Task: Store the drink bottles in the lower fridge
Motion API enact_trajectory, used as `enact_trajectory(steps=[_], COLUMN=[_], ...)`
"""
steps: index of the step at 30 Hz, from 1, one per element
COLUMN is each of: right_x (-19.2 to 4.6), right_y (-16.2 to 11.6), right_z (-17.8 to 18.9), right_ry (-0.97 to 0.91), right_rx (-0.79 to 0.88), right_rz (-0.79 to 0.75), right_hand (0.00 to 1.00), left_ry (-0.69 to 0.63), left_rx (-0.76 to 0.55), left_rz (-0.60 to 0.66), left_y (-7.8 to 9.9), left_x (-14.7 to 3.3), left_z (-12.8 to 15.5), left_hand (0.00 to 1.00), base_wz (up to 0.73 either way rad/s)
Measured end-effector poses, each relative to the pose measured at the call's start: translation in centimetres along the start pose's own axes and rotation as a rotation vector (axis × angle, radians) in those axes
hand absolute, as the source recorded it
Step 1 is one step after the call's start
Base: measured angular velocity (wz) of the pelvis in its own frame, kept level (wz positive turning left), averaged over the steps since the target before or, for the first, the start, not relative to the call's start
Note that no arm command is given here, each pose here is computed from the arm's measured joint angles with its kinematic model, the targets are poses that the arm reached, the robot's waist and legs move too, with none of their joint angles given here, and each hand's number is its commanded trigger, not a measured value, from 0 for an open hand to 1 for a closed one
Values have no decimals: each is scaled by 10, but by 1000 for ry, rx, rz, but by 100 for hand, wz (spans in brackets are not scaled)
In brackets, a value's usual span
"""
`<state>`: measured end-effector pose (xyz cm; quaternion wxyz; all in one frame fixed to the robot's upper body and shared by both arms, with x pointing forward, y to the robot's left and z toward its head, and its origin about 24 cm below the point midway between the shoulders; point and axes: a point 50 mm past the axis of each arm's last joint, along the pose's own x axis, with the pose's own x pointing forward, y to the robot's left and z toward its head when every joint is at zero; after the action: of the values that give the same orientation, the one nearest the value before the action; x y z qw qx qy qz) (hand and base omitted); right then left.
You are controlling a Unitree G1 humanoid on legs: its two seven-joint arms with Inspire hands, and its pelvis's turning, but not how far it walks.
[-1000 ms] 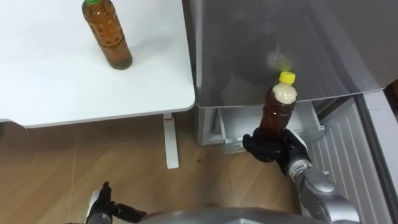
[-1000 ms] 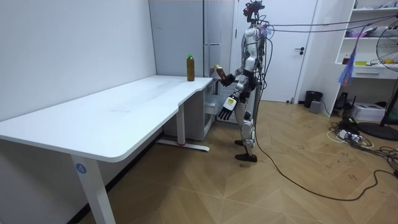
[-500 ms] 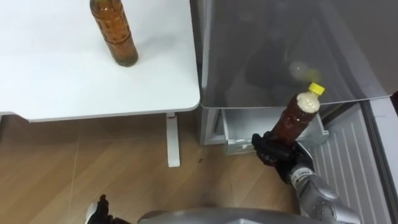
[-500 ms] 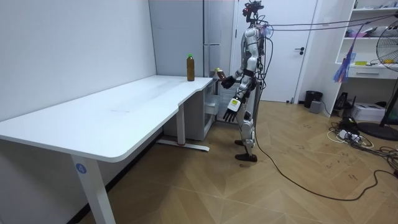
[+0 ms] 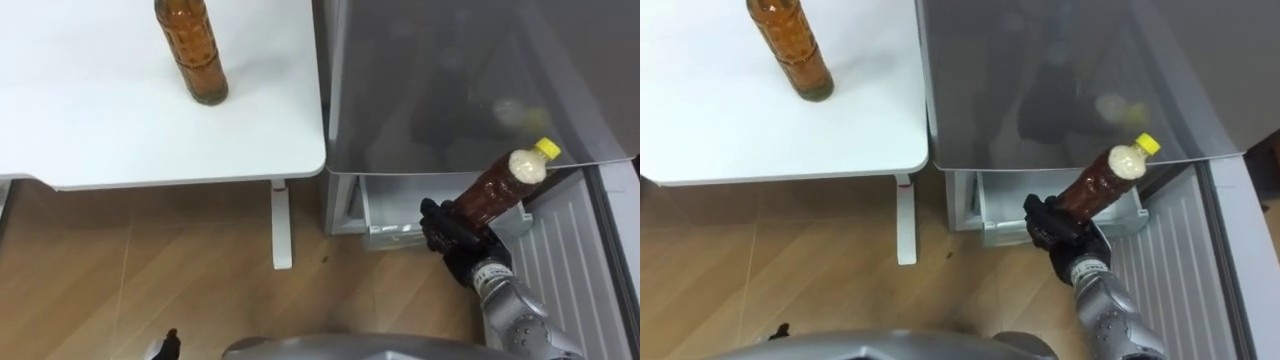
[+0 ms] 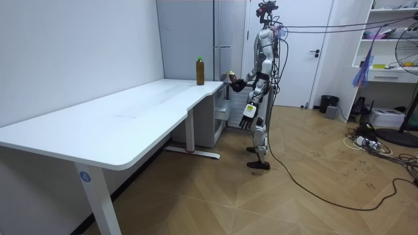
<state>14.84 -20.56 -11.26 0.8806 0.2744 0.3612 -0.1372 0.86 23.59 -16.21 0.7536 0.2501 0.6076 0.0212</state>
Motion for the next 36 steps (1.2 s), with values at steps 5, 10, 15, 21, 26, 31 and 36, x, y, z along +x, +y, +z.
enact_trajectory(steps=[5, 10, 15, 21, 26, 31, 36], right_x=[0, 0, 0, 0, -1, -1, 4], right_y=[-1, -1, 0, 1, 2, -5, -7], right_z=[-3, -2, -3, -2, -5, -12, -12], right_ry=[11, 8, 5, -11, -7, 10, 14], right_rx=[129, 285, 373, 444, 468, 486, 560], right_rz=[0, 4, 25, 47, 72, 58, 49], right_hand=[100, 100, 100, 100, 100, 100, 100], left_ry=[8, 24, 22, 24, 29, 36, 44], left_rx=[2, 4, 1, -5, -10, -11, -9], left_rz=[0, -11, -28, -40, -46, -56, -80], left_y=[0, -1, -4, -9, -13, -15, -15], left_x=[0, 0, 0, -2, -3, -4, -3], left_z=[0, -2, -1, -1, -3, -4, -4], left_hand=[0, 0, 0, 0, 0, 0, 0], base_wz=[0, 0, 0, 0, 0, 6, 7])
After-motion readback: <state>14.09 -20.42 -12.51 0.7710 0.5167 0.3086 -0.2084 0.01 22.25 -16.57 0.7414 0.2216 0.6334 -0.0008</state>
